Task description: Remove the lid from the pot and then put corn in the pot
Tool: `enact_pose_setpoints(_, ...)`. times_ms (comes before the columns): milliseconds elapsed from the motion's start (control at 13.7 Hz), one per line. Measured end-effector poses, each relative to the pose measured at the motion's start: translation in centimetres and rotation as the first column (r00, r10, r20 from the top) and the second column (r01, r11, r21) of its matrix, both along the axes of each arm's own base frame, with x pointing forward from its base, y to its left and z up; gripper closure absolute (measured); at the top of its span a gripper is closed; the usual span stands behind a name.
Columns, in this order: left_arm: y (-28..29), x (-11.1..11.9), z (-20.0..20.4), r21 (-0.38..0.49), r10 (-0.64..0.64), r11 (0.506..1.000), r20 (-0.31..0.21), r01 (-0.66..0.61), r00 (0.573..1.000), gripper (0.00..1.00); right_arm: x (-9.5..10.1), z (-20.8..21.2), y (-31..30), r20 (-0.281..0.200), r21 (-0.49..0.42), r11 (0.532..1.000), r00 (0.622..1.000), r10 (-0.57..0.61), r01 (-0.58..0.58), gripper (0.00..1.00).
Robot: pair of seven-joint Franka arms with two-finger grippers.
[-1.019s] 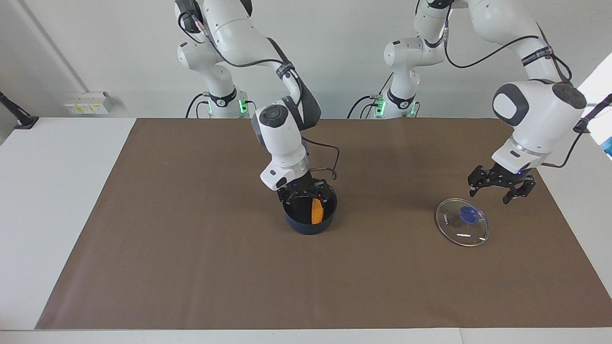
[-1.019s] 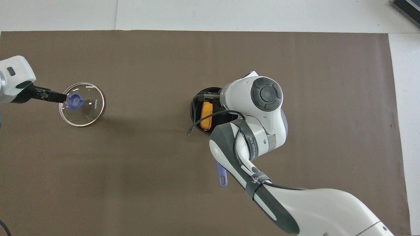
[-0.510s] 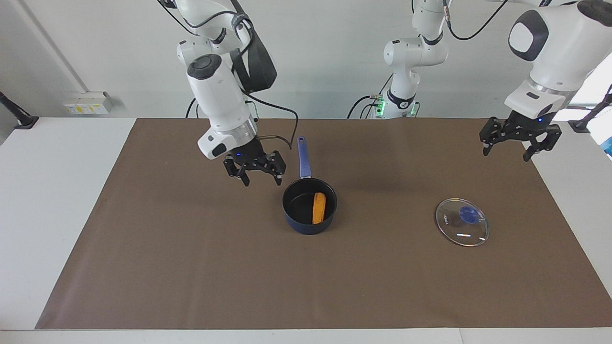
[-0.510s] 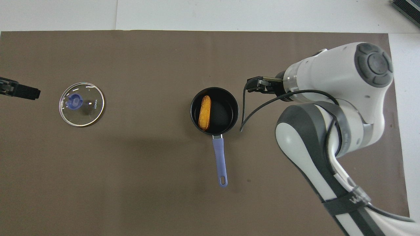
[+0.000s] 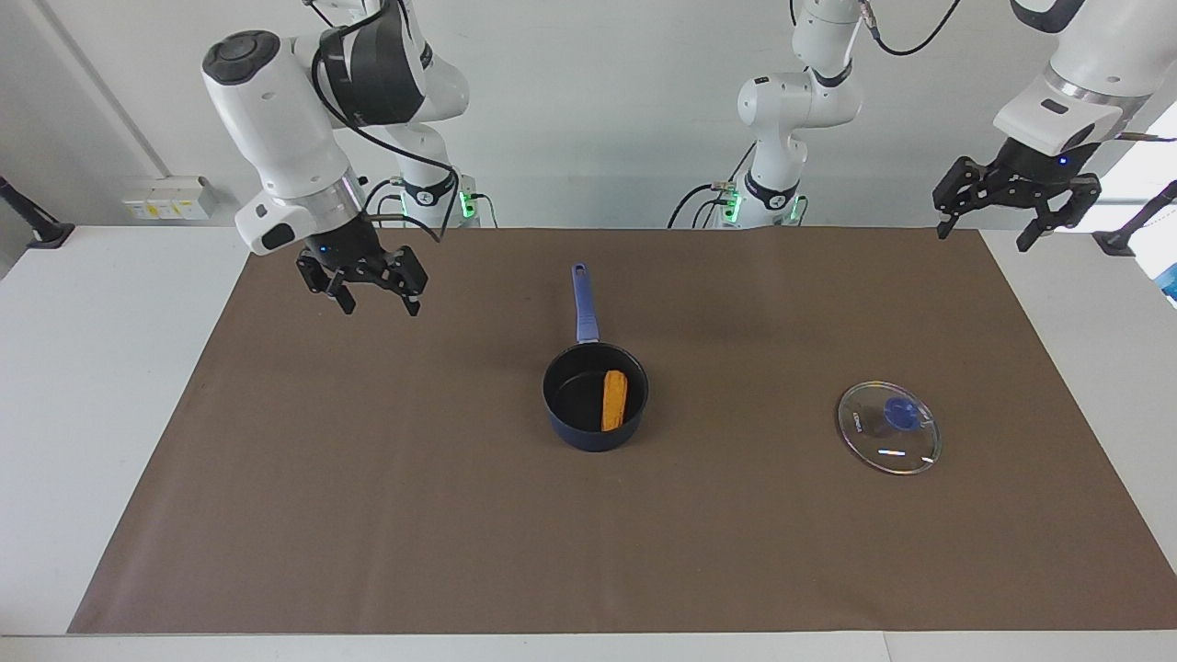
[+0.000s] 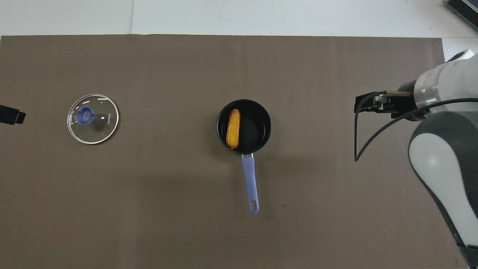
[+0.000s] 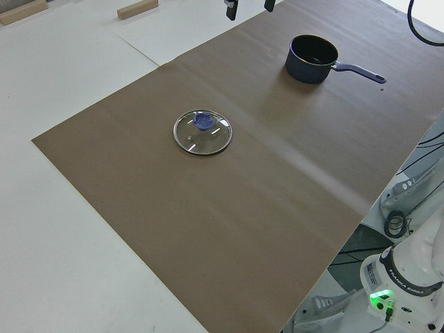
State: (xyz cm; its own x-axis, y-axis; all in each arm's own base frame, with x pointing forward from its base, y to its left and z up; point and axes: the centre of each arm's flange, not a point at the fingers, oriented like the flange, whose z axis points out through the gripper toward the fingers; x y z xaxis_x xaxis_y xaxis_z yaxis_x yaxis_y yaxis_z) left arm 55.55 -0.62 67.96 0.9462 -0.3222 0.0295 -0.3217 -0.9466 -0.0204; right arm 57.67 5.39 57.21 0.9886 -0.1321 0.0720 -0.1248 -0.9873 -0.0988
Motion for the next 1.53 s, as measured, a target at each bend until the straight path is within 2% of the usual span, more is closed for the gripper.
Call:
enact_pose_setpoints(218, -1.2, -1.2, 1.8, -0.007, 0.038, 0.999, 0.016, -0.038, 0.999, 0.00, -1.5, 3.5, -2.7, 0.007, -0.020, 0.999, 0.999, 0.036, -0.036, 0.00)
enact_pose_setpoints(437, -2.5, -1.9, 1.9, -0.005, 0.058, 0.998, -0.012, -0.059, 0.998, 0.00, -2.2, 6.5, -6.1, 0.007, -0.030, 0.997, 0.998, 0.068, -0.067, 0.00)
enact_pose_setpoints(728, -2.4, -2.0, 1.9, -0.005, 0.061, 0.998, -0.018, -0.061, 0.998, 0.00, -3.2, 9.3, -7.5, -0.002, -0.058, 0.992, 0.994, 0.110, -0.109, 0.00)
enact_pose_setpoints(1311, -2.3, -3.1, 3.2, -0.008, 0.121, 0.993, 0.003, -0.121, 0.993, 0.00, -3.8, 10.1, -7.5, 0.007, -0.062, 0.989, 0.991, 0.134, -0.133, 0.00)
enact_pose_setpoints(1383, -2.2, -3.1, 3.1, -0.008, 0.126, 0.992, 0.001, -0.126, 0.992, 0.00, -3.8, 10.1, -7.5, 0.003, -0.062, 0.989, 0.991, 0.134, -0.133, 0.00)
enact_pose_setpoints(1529, -2.0, -3.1, 3.1, -0.007, 0.132, 0.991, -0.001, -0.132, 0.991, 0.00, -4.3, 9.9, -7.6, -0.036, -0.070, 0.988, 0.990, 0.135, -0.137, 0.00)
